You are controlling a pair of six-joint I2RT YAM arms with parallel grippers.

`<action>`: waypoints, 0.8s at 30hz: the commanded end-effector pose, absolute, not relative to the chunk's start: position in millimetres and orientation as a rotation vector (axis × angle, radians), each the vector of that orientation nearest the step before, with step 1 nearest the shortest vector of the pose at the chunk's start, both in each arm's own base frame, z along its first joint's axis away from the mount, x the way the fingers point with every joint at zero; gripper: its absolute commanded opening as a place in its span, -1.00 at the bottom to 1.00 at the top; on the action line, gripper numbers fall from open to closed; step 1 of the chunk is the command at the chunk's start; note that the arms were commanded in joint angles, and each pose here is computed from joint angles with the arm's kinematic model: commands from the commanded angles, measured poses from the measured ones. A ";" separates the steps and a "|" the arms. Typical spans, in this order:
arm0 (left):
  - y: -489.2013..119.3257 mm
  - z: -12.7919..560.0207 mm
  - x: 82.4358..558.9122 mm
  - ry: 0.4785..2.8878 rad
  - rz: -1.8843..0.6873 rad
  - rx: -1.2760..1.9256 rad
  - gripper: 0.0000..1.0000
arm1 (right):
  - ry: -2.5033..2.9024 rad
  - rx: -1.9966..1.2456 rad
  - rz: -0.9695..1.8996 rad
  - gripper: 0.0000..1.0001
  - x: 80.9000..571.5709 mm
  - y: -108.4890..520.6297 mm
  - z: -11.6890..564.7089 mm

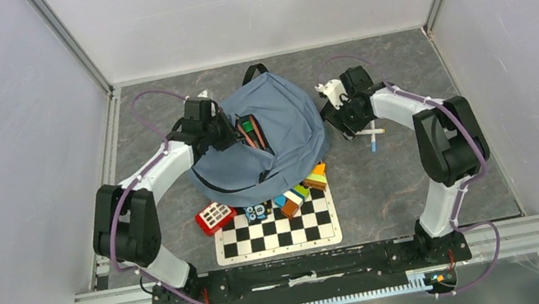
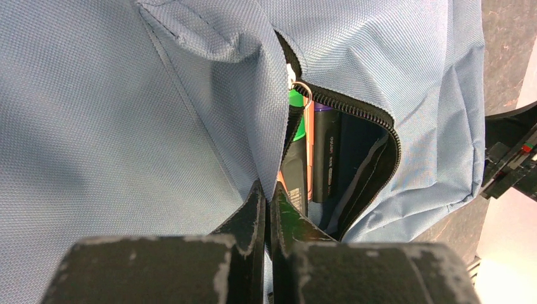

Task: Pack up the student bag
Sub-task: Pick up the stationery from the center of the board.

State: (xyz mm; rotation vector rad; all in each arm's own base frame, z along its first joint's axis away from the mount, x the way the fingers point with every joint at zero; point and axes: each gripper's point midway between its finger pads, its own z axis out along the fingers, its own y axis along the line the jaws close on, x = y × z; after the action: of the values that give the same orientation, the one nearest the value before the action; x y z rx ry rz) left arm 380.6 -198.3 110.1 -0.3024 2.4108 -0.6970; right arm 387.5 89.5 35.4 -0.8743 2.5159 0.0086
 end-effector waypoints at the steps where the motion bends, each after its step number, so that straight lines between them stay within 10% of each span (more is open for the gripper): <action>1: -207.8 125.2 385.1 2.389 -0.753 -0.304 -0.96 | 2.464 -0.906 -0.007 0.41 402.0 92.4 38.1; 15: -207.7 122.8 384.4 2.394 -0.753 -0.309 -0.96 | 2.571 -0.809 -0.089 0.05 380.1 63.4 16.1; 24: -207.8 125.8 385.0 2.386 -0.760 -0.314 -0.96 | 2.562 -0.773 -0.070 -0.80 379.0 66.1 21.5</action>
State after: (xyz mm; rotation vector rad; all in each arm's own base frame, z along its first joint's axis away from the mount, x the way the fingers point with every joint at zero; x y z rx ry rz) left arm 380.4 -198.3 108.2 -0.3061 2.4161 -0.6956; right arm 386.3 69.9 19.1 -0.7992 2.5482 -0.0671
